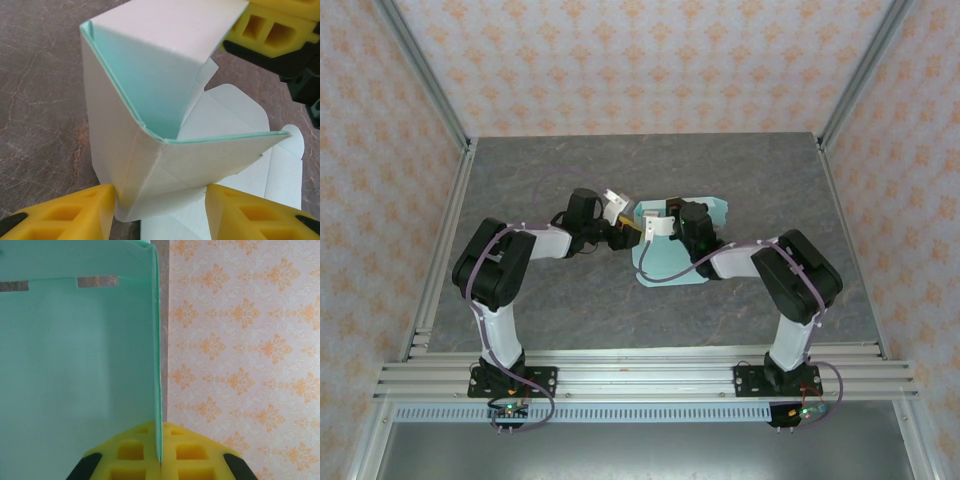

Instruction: Fold the paper box

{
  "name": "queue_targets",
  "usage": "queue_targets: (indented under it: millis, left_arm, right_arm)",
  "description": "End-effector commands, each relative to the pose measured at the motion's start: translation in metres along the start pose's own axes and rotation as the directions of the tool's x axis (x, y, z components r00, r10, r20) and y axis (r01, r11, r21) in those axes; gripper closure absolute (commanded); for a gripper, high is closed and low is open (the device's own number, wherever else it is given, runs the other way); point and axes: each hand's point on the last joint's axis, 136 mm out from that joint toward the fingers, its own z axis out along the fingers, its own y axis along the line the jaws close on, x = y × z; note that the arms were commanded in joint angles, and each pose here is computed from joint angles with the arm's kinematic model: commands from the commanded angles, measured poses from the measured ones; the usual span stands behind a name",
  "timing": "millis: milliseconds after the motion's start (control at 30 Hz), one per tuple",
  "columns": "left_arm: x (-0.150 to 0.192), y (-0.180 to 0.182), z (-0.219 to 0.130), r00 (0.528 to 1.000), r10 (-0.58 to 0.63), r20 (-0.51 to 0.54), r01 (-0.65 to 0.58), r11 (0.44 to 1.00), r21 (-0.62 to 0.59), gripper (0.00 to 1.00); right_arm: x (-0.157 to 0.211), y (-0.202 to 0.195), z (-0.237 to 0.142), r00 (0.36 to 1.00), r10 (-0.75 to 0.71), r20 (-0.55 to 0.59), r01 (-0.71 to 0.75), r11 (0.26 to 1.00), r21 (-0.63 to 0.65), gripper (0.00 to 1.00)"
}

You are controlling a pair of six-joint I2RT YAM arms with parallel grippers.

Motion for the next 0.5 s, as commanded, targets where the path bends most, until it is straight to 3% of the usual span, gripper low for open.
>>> queue_targets:
  millis: [0, 467]
  left_arm:
    - [-0.007, 0.002, 0.003, 0.998, 0.032, 0.049, -0.031, 0.999, -0.026, 0.48]
    - [-0.018, -0.005, 0.002, 0.995, 0.041, 0.088, -0.042, 0.999, 0.016, 0.46]
  right_arm:
    - [-0.008, -0.011, -0.008, 0.998, 0.047, 0.029, -0.048, 0.999, 0.024, 1.00]
    - [-0.002, -0.006, -0.002, 1.000, -0.003, -0.002, 0.003, 1.000, -0.025, 1.00]
